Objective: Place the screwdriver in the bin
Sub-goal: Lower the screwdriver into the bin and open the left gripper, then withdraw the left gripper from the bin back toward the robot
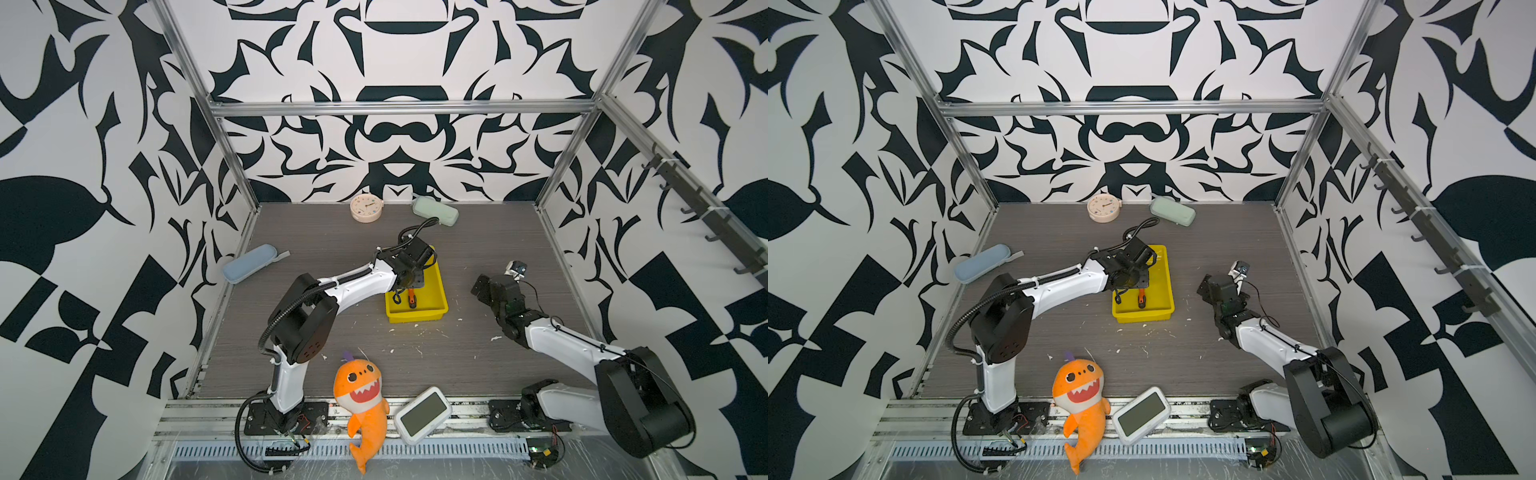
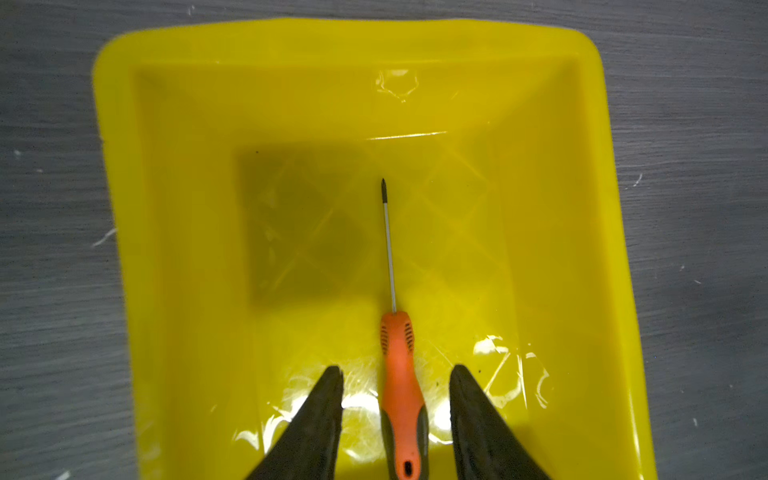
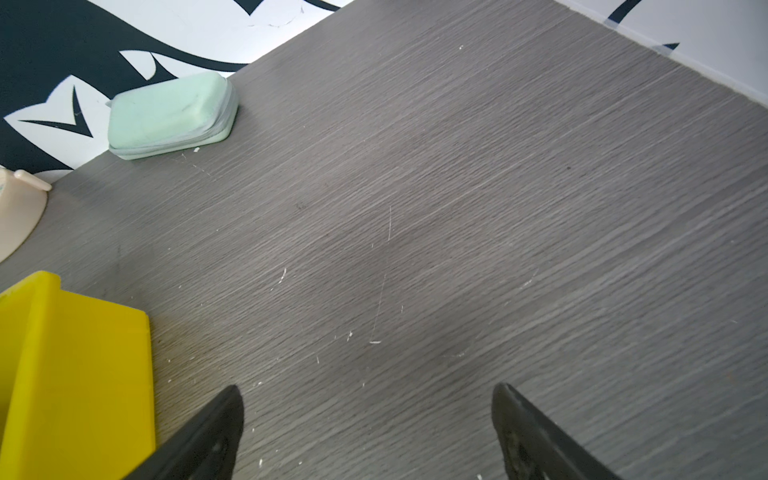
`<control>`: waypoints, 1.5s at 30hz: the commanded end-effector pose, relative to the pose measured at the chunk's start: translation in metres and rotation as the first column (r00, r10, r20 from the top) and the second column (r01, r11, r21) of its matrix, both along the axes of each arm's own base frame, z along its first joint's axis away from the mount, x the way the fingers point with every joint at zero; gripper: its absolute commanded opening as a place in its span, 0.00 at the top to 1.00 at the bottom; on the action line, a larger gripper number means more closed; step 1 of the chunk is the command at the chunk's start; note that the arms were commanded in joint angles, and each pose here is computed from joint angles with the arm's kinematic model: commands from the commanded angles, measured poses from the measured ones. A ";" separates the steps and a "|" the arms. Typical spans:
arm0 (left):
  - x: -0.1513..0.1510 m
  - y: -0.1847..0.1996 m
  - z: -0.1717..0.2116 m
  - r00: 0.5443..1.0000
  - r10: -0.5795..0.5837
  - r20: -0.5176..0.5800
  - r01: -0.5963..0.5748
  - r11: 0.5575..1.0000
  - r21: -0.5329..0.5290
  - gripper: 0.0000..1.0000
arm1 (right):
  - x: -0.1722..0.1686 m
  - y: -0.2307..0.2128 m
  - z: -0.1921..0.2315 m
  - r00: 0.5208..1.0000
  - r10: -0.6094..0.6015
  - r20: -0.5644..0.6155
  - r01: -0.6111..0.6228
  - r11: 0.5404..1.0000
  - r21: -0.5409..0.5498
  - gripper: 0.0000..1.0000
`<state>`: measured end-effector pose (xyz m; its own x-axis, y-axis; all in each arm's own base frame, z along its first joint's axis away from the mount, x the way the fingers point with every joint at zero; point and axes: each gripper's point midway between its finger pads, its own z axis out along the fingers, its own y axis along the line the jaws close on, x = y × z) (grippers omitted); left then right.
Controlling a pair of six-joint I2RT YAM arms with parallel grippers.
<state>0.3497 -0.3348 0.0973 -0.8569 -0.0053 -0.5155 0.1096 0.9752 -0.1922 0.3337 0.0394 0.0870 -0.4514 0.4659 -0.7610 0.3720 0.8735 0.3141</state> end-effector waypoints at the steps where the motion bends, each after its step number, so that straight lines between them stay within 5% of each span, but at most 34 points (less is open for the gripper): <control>1: 0.001 0.017 0.027 0.997 -0.012 0.073 0.008 0.999 0.043 0.48 | 0.007 0.002 0.014 1.000 -0.003 0.030 0.003 1.000 -0.005 0.03; 5: 0.005 0.048 0.044 0.995 0.004 0.103 -0.011 0.998 0.066 0.42 | 0.008 0.001 0.015 1.000 -0.004 0.028 0.004 1.000 -0.017 0.03; 11: 0.010 0.168 0.060 0.970 0.208 0.128 -0.212 0.977 0.014 0.35 | 0.005 -0.003 0.021 0.999 -0.009 0.050 0.010 1.000 -0.030 0.04; 14: -0.003 0.240 0.058 0.909 0.365 0.200 -0.378 0.925 0.028 0.31 | 0.005 -0.002 0.021 0.999 -0.004 0.054 0.006 1.000 -0.027 0.03; 18: -0.037 0.304 0.034 0.770 0.565 0.296 -0.597 0.802 0.020 0.28 | 0.008 0.002 0.017 0.999 0.009 0.038 -0.009 1.000 -0.020 0.04; 26: -0.061 0.339 0.018 0.711 0.611 0.347 -0.684 0.715 0.143 0.26 | 0.007 -0.001 0.017 1.000 -0.004 0.029 0.005 0.999 -0.034 0.04; 33: -0.053 0.326 0.005 0.750 0.577 0.324 -0.638 0.760 0.123 0.25 | 0.009 -0.007 0.015 0.996 -0.042 0.081 0.045 0.999 -0.031 0.09; 38: -0.058 0.328 0.005 0.740 0.581 0.340 -0.639 0.764 0.085 0.25 | 0.019 -0.020 0.054 0.985 -0.108 0.132 0.121 0.988 -0.094 0.11; 42: -0.056 0.327 0.007 0.734 0.583 0.349 -0.640 0.766 0.066 0.25 | 0.026 -0.043 0.092 0.952 -0.195 0.235 0.245 0.946 -0.212 0.12; 45: -0.055 0.325 0.005 0.745 0.577 0.333 -0.633 0.770 0.082 0.25 | 0.034 -0.046 0.098 0.974 -0.087 0.211 0.176 0.874 -0.452 0.07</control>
<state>0.2915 -0.0079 0.1003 -0.5316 -0.3538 -0.7696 -0.4976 0.8657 -0.0542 0.3607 0.0069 0.1555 -0.2690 0.3053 -0.9135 0.4507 0.8781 0.1607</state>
